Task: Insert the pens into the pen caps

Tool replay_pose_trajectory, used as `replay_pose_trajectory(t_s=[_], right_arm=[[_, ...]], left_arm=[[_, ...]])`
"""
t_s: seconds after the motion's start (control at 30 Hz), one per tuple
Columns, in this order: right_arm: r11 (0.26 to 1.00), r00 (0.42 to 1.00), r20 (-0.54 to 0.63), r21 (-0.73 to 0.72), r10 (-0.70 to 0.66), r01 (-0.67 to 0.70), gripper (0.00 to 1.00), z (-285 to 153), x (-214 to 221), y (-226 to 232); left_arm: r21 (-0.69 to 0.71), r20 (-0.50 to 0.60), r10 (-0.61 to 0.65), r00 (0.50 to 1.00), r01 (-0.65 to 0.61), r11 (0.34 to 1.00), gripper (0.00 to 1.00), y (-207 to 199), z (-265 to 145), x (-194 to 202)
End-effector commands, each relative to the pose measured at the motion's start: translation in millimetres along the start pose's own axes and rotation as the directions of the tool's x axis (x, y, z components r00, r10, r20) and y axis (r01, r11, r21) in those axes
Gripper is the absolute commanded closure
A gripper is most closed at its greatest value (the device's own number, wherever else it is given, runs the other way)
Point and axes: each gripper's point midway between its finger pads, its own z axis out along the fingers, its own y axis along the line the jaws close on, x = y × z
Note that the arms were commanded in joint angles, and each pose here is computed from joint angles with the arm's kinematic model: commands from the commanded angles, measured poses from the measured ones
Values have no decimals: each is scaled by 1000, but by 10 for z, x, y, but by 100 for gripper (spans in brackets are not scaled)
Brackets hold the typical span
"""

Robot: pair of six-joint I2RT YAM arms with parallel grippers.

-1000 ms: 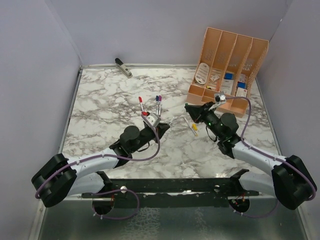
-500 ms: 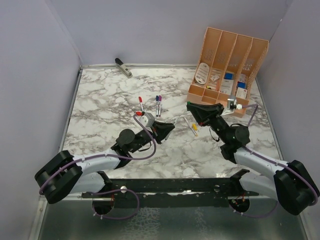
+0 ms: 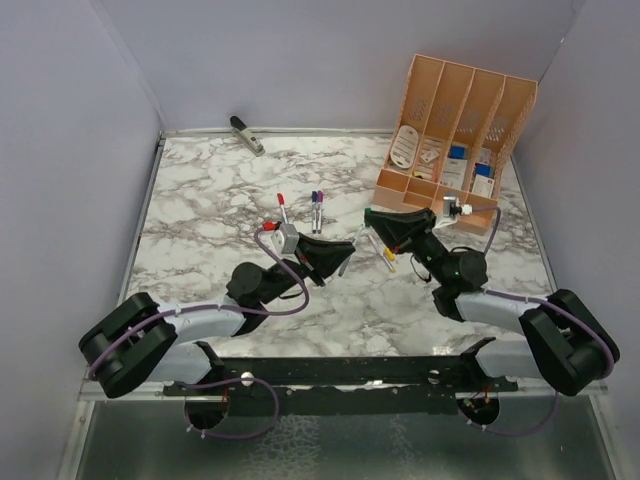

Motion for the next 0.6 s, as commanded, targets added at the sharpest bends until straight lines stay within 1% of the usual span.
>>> replay_pose_trajectory(t_s=[0.0,0.13,0.27,0.57], right_arm=[[974,987,157,-228,24,13,99,-2,-380,492],[969,985,173,-246,15,28,99,23,-436,547],[964,977,211,-253,-23,77,99,3,-541,621],[949,966,259,-298,-21,101,99,-20,-725,812]], left_arm=[[104,95,-22,995,12,994,100,-222,42,-223],[109,93,-28,995,17,994,100,-224,54,-209],[97,88,-22,996,14,995,100,-201,39,-191],[107,88,-38,995,28,994,100,-213,47,-168]])
